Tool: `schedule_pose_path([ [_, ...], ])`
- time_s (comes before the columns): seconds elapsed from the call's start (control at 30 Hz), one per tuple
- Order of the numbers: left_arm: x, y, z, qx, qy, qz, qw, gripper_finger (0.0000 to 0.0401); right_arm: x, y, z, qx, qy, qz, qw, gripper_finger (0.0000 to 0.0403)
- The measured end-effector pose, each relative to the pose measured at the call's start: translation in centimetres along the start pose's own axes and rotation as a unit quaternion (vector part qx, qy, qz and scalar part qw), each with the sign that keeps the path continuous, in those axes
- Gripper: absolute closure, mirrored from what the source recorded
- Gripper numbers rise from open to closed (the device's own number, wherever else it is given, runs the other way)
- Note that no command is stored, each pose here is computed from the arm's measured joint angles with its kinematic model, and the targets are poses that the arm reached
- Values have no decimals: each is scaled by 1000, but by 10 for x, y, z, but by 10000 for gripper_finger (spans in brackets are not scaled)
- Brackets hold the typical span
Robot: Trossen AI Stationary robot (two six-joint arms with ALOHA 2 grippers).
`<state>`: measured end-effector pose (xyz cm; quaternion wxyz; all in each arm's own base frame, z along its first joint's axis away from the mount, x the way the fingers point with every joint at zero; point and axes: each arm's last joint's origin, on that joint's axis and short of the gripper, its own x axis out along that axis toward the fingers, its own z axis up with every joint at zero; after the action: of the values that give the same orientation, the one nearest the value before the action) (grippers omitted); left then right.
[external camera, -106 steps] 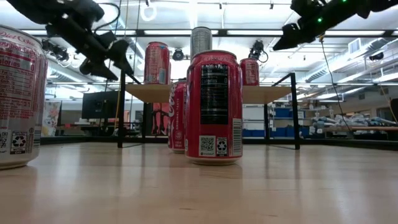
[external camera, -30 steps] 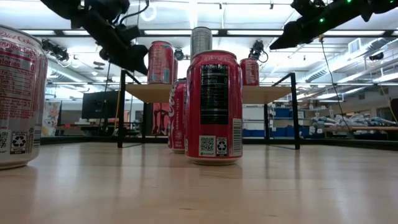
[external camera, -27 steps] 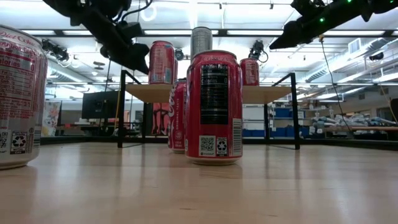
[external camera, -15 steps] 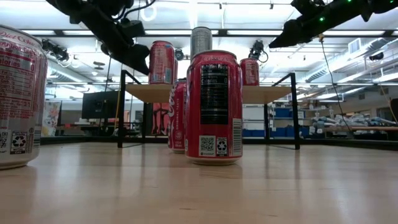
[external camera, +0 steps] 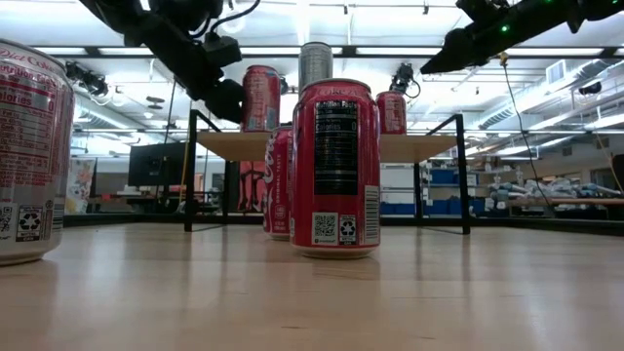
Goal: Place canned beverage on shelf
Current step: Adjust the soda cans
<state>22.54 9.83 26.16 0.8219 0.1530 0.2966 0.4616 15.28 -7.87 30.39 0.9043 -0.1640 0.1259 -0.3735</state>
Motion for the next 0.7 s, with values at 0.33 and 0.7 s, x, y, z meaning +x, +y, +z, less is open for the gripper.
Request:
schedule_pose_path([
  [0.33,0,1,6,24,-27,-6,999,17,0,0,0,-1,0,0,1000,55],
  [0.7,3,2,8,24,-46,-35,998,17,0,0,0,-1,0,0,1000,55],
])
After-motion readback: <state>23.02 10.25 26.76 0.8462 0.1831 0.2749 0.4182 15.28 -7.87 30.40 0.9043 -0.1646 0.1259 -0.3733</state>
